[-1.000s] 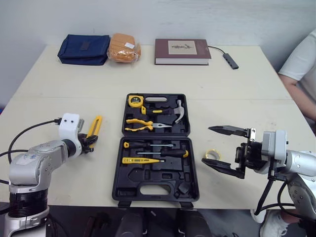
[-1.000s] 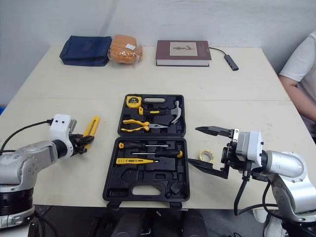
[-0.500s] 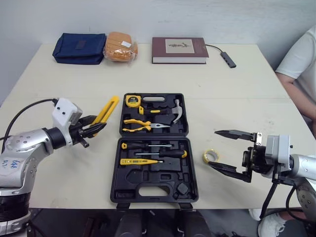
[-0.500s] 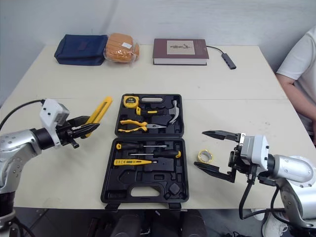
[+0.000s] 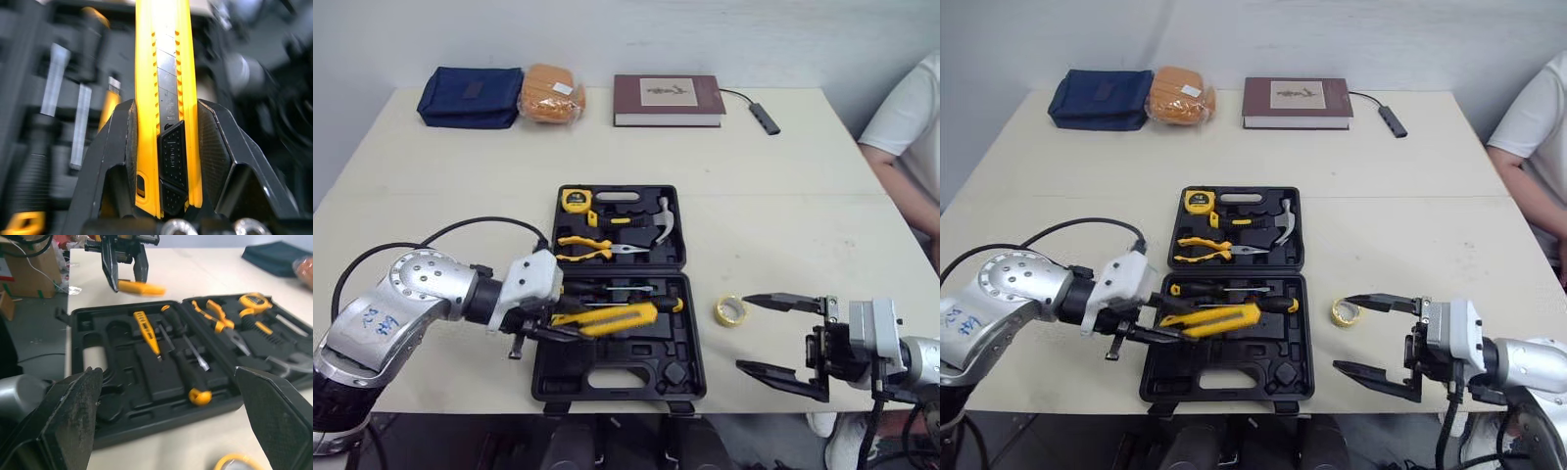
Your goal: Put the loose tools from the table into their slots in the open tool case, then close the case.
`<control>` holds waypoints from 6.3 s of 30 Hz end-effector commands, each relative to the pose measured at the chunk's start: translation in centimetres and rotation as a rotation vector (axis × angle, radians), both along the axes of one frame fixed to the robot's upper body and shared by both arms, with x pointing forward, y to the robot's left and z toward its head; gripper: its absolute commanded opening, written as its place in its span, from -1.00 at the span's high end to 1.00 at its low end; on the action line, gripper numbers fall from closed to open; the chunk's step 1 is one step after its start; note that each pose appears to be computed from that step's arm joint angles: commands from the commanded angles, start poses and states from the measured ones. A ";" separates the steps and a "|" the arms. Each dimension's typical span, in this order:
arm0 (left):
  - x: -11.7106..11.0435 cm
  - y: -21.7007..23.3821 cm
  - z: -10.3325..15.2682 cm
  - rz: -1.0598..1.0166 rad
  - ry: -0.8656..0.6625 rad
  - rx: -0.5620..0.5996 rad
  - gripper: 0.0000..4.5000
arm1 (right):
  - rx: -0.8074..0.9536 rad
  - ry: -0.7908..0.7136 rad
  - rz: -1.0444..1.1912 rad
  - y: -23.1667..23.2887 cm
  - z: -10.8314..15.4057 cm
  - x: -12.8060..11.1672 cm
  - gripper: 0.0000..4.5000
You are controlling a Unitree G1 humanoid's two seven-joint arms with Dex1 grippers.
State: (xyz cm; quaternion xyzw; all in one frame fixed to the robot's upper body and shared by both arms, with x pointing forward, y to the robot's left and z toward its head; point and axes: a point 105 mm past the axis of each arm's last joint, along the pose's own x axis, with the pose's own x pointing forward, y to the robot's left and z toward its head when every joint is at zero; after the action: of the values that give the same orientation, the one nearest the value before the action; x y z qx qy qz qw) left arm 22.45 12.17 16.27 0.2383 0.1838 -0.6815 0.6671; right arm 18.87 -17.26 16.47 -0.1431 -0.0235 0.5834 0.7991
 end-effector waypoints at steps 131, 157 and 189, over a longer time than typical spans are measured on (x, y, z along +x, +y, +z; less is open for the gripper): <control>5.7 16.0 -0.9 0.733 -0.470 -0.361 -0.58 | -0.129 -0.151 -0.725 -16.5 -3.4 -0.9 -1.00; 5.2 13.6 2.1 0.768 -0.501 -0.540 -0.97 | -0.068 -0.194 -0.696 -15.1 -0.6 1.7 -1.00; 1.7 0.2 1.7 0.020 -0.239 -0.503 -0.97 | -0.847 0.288 -0.070 0.4 -1.4 6.2 -1.00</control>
State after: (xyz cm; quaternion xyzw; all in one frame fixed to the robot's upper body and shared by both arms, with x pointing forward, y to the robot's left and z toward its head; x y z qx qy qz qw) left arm 24.46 12.49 17.67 0.1375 -0.0623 -0.6613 0.7348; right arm 25.05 -17.16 14.92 -0.3671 0.3385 0.5250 0.6892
